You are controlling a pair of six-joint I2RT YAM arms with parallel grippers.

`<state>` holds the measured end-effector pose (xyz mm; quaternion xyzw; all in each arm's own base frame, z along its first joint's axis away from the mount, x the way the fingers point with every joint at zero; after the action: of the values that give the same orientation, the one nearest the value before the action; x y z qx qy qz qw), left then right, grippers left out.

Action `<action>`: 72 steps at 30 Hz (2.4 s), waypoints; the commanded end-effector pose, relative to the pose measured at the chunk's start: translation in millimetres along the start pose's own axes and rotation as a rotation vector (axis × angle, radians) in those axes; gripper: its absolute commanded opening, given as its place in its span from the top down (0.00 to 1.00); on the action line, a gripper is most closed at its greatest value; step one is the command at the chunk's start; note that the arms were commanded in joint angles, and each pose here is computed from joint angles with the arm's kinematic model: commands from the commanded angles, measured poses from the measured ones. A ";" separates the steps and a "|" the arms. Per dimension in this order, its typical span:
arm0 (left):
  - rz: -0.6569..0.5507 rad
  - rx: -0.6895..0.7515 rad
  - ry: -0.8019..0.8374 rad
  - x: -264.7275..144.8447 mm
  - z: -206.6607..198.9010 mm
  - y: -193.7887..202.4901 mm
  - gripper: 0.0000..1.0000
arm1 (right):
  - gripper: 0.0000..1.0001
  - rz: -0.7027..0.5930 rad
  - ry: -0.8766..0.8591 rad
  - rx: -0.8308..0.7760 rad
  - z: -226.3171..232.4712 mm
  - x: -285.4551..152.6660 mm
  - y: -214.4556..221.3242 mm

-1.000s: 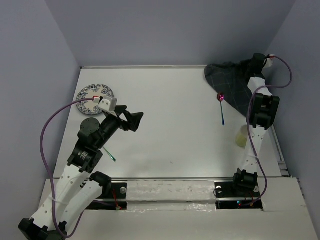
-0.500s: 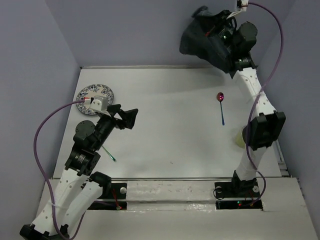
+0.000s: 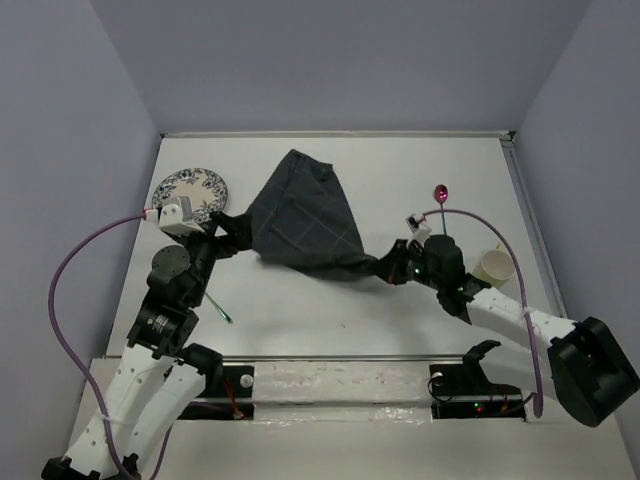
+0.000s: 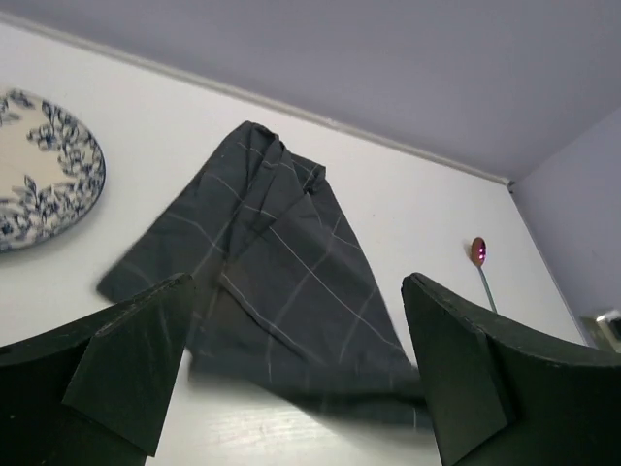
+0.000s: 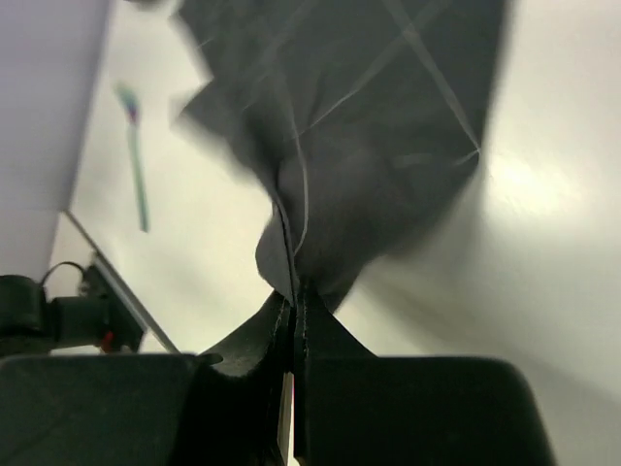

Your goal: Set the dinner table for one person

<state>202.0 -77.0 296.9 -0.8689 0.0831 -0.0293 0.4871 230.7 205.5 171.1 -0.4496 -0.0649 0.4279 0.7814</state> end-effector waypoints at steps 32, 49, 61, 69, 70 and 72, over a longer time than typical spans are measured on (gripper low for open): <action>0.106 0.019 -0.243 2.2 29.7 19.7 0.48 | 0.65 0.348 0.114 -0.484 77.3 8.4 56.6; 0.117 -0.021 -0.172 -19.0 30.3 27.5 0.36 | 0.45 0.664 0.153 -0.732 121.7 80.4 177.3; 0.236 -0.209 -0.236 -14.3 38.4 67.8 0.52 | 1.00 0.518 0.287 -0.750 129.7 76.8 147.9; 0.432 -0.379 -0.207 -16.0 47.2 132.2 0.62 | 1.00 0.236 0.357 -0.628 116.9 68.9 29.8; 0.444 -0.375 -0.217 -17.0 50.0 136.7 0.62 | 1.00 0.184 0.329 -0.589 119.7 63.6 9.3; 0.445 -0.373 -0.225 -17.5 51.5 138.8 0.62 | 1.00 0.118 0.346 -0.533 102.1 61.8 -23.3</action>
<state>174.1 -92.1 150.5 -0.8891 0.2040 0.2082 0.3529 175.3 347.4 176.7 -0.7338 -0.0023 0.4409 0.5168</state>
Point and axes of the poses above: each gripper's point midway between its finger pads, its own x axis out along the fingers, its own z axis along the line the jaws close on, y = z × x, the point moved 6 cm from there along -x, back along the fingers, and after that the axes turned 5 degrees about -x, right-handed, at the moved point
